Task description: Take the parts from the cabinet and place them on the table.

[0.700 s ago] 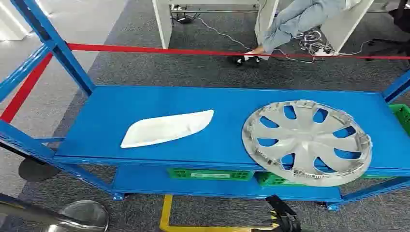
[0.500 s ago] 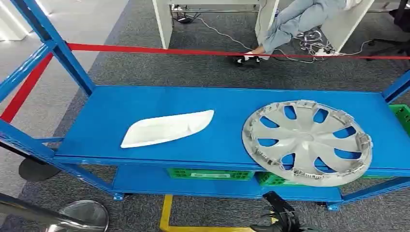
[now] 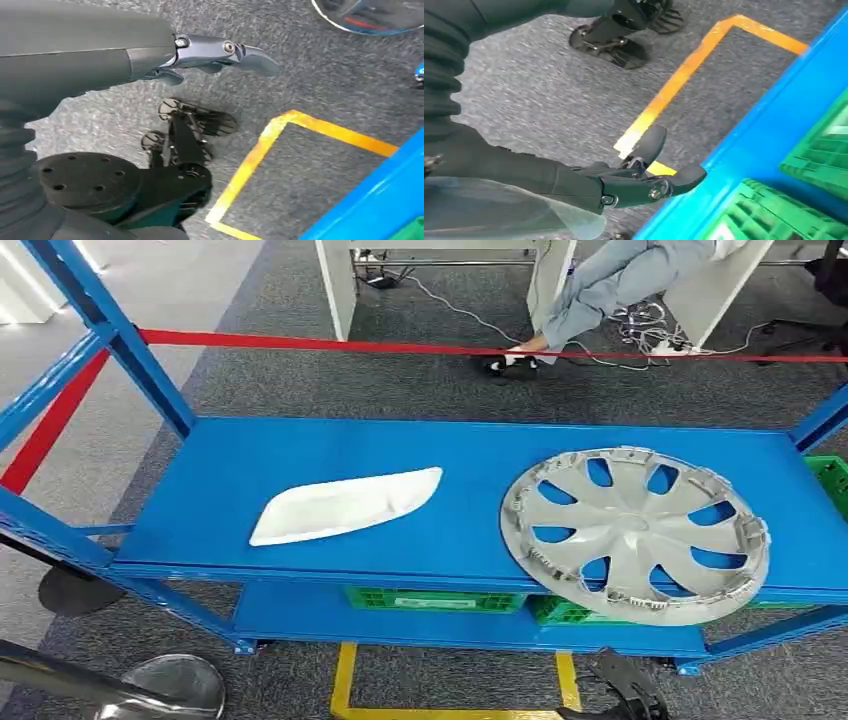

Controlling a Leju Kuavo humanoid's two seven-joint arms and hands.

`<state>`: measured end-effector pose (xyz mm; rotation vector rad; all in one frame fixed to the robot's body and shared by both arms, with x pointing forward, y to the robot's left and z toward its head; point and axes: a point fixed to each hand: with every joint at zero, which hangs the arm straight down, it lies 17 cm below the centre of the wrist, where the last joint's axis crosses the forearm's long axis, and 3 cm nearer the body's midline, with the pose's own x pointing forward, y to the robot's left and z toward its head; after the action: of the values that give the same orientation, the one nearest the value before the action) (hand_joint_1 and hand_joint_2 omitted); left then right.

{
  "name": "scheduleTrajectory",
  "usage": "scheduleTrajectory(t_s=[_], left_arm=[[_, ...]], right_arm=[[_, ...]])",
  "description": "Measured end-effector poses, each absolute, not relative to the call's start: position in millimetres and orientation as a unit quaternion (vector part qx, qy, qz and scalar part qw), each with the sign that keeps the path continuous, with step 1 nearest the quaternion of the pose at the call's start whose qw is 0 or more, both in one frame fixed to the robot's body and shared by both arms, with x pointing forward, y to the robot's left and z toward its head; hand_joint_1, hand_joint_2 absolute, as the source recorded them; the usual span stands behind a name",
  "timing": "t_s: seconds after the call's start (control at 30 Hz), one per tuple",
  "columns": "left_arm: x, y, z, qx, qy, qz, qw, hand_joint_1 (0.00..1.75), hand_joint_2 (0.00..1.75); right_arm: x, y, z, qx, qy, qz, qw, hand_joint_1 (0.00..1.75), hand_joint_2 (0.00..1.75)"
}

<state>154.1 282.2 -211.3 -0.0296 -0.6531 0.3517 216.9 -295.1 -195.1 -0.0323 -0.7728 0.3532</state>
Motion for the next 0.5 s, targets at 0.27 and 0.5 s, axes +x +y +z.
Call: scheduleTrajectory(t_s=[0.27, 0.5], left_arm=[[158, 290, -198, -0.009, -0.349, 0.215, 0.912, 0.00, 1.75], [161, 303, -182, 0.008, -0.383, 0.257, 0.887, 0.00, 1.75]], right_arm=[[215, -320, -188, -0.008, -0.420, 0.168, 0.892, 0.00, 1.75], [236, -352, -160, -0.030, -0.492, 0.138, 0.859, 0.00, 1.75]])
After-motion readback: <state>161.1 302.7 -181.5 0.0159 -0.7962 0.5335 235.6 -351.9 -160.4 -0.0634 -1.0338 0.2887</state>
